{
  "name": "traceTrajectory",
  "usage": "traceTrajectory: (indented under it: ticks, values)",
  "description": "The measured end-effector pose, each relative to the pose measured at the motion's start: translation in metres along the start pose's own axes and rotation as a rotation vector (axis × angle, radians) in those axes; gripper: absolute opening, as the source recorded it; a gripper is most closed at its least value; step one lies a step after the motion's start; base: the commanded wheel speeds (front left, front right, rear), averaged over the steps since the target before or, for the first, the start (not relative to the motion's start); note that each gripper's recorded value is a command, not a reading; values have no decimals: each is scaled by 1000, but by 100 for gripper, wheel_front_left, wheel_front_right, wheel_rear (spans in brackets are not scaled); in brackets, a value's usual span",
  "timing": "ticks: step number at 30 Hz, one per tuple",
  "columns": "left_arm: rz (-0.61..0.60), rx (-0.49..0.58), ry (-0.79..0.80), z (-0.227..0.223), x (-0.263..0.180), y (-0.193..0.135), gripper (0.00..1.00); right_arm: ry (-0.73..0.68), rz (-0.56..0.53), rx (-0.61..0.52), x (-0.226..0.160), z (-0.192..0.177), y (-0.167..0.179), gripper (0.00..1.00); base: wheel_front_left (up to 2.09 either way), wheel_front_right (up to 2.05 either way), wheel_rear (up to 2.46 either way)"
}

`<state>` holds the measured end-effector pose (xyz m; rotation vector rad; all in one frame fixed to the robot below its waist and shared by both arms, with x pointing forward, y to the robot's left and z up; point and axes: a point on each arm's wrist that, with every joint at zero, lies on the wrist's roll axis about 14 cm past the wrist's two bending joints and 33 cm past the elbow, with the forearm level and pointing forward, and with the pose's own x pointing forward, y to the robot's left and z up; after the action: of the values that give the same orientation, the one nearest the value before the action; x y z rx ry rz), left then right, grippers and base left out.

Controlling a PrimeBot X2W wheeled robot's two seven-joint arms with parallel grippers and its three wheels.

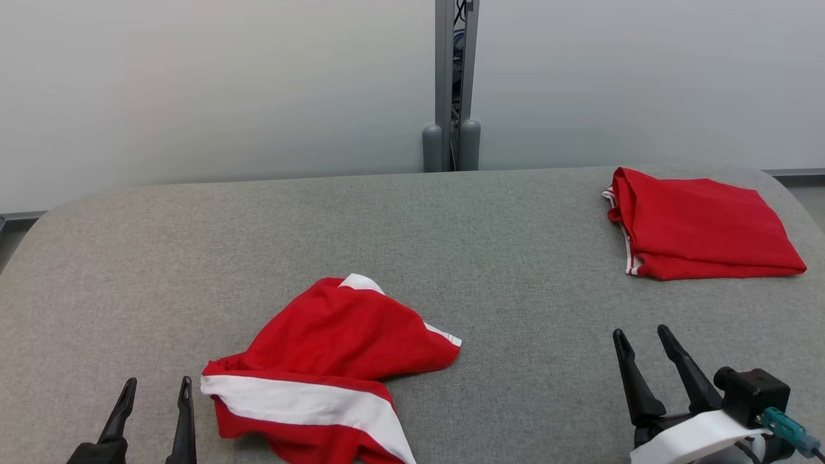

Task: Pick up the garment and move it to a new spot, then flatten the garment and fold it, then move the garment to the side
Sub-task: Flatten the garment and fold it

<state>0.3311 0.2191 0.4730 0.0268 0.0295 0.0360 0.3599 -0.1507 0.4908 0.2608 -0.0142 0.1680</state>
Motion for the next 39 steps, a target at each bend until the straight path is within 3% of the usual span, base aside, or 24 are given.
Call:
traceTrajectory:
  ticks: [14, 21, 30, 39]
  values:
    - [-3, -12, -11, 3, -1, 0, 100, 60, 63, 9, -2, -18, 19, 100, 0, 0, 0]
    - [-84, -24, -5, 9, 10, -10, 100, 202, 199, 63, -5, -51, 62, 100, 0, 0, 0]
    - [-325, 53, 206, -17, 24, -36, 100, 426, 427, 97, -23, -95, 129, 100, 0, 0, 0]
    - [-368, 60, 298, -31, 45, -27, 100, 510, 530, 106, -22, -114, 155, 100, 0, 0, 0]
